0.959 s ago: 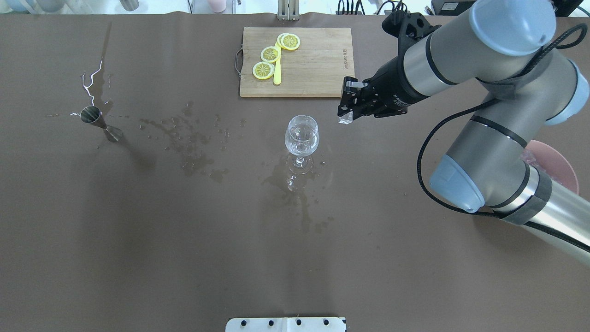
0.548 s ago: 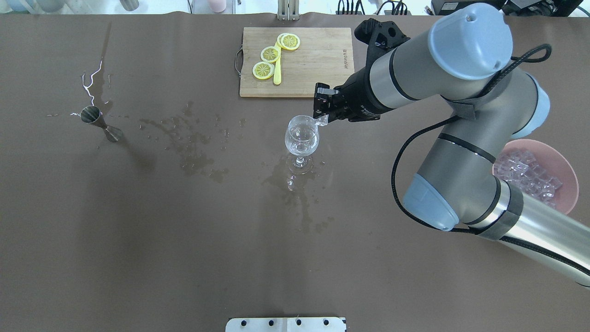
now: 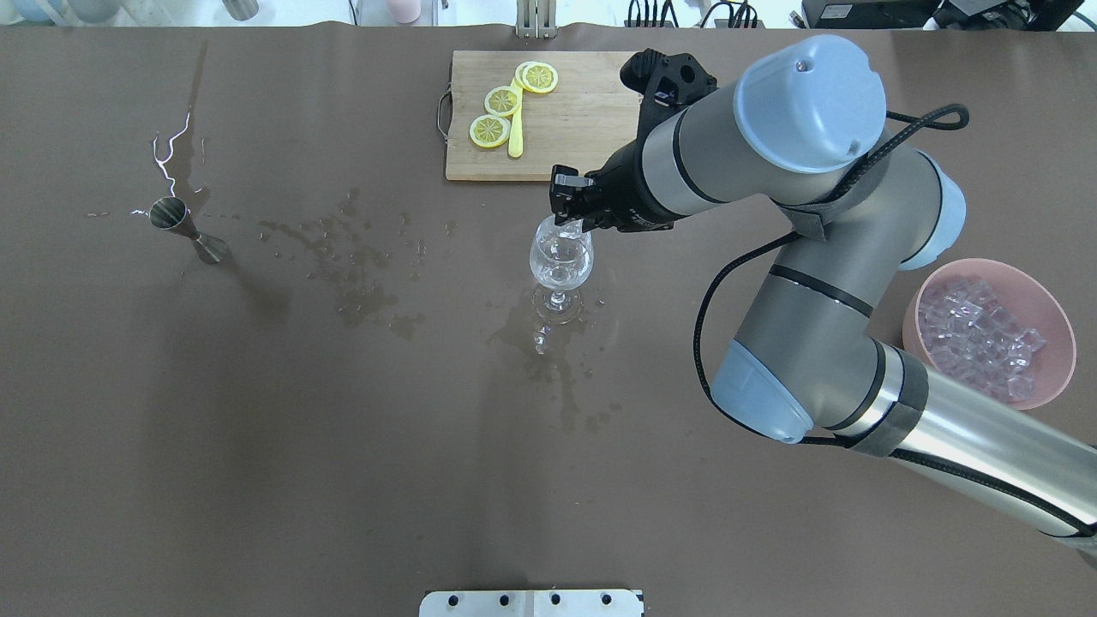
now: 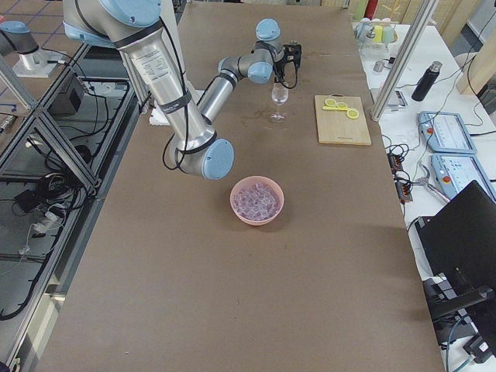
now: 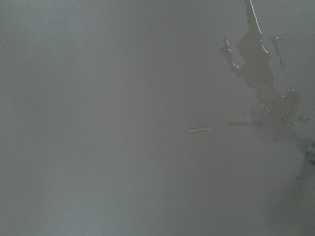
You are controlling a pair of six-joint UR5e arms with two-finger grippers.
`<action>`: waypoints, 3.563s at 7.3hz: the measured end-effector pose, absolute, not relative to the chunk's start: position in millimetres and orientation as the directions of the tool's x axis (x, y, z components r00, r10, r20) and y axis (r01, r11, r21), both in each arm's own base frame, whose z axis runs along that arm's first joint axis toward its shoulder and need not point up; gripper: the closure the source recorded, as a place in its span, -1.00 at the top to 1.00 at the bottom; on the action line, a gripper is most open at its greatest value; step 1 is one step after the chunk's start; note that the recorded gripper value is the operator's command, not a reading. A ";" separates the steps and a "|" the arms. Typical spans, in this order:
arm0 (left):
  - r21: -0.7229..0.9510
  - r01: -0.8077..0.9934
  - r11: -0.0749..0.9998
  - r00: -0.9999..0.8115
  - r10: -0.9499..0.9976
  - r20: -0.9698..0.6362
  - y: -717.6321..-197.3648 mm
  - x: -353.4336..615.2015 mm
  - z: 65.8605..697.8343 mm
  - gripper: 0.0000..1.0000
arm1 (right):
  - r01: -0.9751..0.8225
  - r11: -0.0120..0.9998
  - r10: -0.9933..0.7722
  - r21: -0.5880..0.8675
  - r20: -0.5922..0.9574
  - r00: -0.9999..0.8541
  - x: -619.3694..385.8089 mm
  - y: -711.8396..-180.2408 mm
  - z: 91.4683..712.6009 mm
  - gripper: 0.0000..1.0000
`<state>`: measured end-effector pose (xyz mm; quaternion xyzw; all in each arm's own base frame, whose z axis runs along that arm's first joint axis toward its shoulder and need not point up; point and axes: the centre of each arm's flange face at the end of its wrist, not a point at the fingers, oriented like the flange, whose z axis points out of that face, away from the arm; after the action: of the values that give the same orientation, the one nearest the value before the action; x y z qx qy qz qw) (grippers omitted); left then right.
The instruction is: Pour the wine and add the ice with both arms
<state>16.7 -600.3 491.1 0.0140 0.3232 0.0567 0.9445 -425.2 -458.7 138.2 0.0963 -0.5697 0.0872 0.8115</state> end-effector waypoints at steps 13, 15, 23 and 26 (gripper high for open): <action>0.094 -0.104 0.990 0.785 0.140 -0.604 -595.7 -23.8 511.5 0.96 | 0.096 0.962 -0.252 0.254 0.707 0.661 -174.7 -529.5 390.3 1.00; 0.075 -0.116 0.990 0.778 0.138 -0.613 -573.8 -46.8 552.6 0.96 | 0.149 0.963 -0.262 0.223 0.661 0.703 -97.5 -529.5 490.2 1.00; 0.024 -0.094 0.995 0.722 0.085 -0.687 -488.2 -81.9 669.0 0.96 | 0.053 0.998 -0.070 0.046 0.693 0.718 16.5 -509.1 623.2 1.00; 0.016 -0.080 0.997 0.723 0.069 -0.688 -487.0 -89.0 672.7 0.96 | -0.022 0.999 0.037 -0.031 0.726 0.687 52.0 -498.2 655.0 1.00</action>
<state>-89.0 -487.0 672.7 -0.0074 0.3702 0.0400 0.9280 52.0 -498.2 655.0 -0.0097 -0.3955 0.0160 0.9183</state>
